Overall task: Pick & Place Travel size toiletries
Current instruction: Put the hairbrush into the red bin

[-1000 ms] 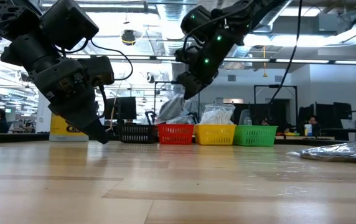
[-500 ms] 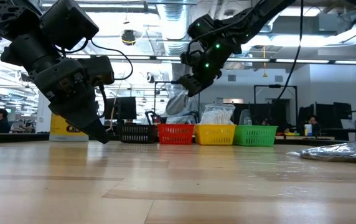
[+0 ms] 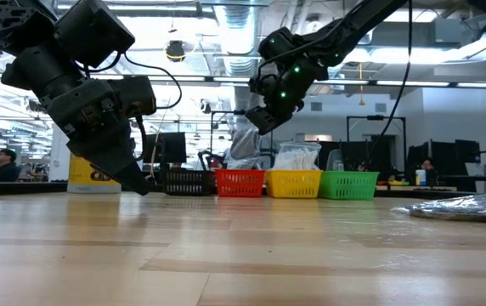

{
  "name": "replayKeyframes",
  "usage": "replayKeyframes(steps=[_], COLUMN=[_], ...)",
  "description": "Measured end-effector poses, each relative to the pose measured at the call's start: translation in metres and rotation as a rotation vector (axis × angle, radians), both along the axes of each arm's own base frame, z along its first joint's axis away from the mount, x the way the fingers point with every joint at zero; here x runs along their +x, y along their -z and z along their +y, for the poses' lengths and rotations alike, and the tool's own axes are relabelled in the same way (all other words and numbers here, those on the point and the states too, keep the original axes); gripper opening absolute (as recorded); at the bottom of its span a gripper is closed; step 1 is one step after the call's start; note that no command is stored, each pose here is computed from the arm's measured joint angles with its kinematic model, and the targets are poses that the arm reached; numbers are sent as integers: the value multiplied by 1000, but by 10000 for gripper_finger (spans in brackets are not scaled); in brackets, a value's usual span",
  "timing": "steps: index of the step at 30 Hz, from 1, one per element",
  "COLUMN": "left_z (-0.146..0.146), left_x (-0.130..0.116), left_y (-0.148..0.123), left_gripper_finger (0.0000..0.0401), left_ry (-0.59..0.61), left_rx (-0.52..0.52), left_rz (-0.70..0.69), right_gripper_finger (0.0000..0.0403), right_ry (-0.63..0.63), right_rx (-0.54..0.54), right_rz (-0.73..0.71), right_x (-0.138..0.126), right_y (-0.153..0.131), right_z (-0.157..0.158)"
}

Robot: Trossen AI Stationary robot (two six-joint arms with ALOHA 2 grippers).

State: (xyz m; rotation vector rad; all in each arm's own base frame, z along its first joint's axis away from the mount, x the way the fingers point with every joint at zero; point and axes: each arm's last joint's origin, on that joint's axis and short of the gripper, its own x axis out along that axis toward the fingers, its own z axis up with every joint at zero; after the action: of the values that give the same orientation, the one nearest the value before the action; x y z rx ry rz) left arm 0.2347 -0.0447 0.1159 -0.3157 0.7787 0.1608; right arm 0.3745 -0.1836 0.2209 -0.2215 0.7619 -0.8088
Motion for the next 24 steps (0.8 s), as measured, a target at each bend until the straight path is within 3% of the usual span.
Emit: replayKeyframes(steps=[10,24], left_z=[0,0], left_x=[1,1], left_y=[-1,-1], left_gripper_finger=[58,58], left_ry=[1,16], left_rx=[-2,10], left_rz=[-7,-9], right_gripper_finger=[0,29], right_ry=[4,10], right_rx=[9,-5], right_rz=[59,20], right_x=[4,7], right_y=[27,24], right_z=[-10,-12])
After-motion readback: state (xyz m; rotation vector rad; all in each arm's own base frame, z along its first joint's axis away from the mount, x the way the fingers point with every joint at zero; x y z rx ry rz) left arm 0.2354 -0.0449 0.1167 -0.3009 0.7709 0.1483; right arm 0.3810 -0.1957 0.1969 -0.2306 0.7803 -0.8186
